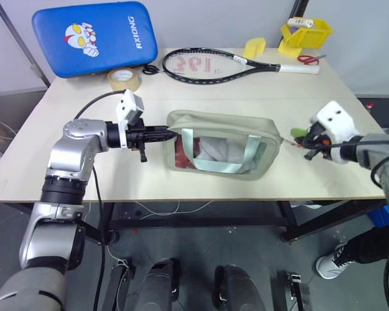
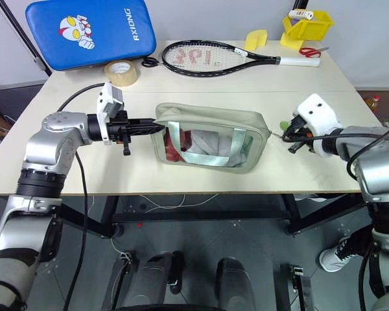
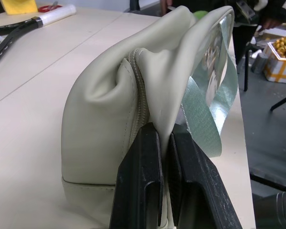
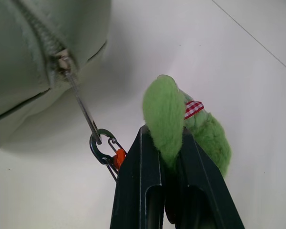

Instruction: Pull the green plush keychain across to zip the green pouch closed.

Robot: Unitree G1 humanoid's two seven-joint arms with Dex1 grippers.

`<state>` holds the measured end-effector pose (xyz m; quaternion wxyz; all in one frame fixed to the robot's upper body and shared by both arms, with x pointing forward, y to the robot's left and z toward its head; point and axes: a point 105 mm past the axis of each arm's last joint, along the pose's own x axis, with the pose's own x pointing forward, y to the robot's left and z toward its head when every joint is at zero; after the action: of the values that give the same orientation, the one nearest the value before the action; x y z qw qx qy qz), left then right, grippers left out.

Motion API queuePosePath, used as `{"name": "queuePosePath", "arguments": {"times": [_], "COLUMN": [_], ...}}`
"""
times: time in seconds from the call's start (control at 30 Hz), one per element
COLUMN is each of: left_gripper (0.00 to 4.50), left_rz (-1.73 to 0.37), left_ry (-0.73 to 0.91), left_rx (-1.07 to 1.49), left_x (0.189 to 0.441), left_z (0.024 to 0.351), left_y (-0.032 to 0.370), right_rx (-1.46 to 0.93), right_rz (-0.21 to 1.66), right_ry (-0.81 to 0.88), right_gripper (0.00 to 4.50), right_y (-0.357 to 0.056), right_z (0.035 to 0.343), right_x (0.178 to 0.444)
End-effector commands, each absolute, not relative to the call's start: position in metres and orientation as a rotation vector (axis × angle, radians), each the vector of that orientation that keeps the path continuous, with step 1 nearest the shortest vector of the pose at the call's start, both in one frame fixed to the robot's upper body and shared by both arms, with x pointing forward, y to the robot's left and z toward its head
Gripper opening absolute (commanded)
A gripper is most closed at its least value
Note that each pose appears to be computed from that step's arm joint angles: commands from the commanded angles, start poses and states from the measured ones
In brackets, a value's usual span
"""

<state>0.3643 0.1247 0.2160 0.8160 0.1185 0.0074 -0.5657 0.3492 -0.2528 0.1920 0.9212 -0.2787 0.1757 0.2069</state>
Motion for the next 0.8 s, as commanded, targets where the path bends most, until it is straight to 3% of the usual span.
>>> {"name": "queuePosePath", "arguments": {"times": [0.03,0.2,0.47,0.63,0.7,0.8], "left_gripper": [0.00,0.00,0.00,0.00,0.00,0.00], "left_rz": [-1.176,-1.169,-1.165,-1.162,-1.164,-1.163], "left_ry": [0.006,0.006,0.002,-0.002,-0.003,-0.005], "left_rx": [0.253,0.252,0.243,0.238,0.236,0.235], "left_x": [0.364,0.363,0.363,0.362,0.360,0.360], "left_z": [0.219,0.220,0.221,0.220,0.220,0.220], "left_y": [0.131,0.132,0.132,0.131,0.131,0.131], "right_rx": [-0.574,-0.539,-0.538,-0.523,-0.430,-0.301], "right_rz": [0.441,0.476,0.398,0.336,0.335,0.377], "right_ry": [0.373,0.448,0.508,0.489,0.408,0.305], "right_gripper": [0.03,0.03,0.03,0.03,0.03,1.07], "right_y": [-0.245,-0.234,-0.251,-0.262,-0.256,-0.245], "right_z": [0.179,0.143,0.124,0.129,0.151,0.183], "right_x": [0.347,0.344,0.349,0.356,0.362,0.363]}}
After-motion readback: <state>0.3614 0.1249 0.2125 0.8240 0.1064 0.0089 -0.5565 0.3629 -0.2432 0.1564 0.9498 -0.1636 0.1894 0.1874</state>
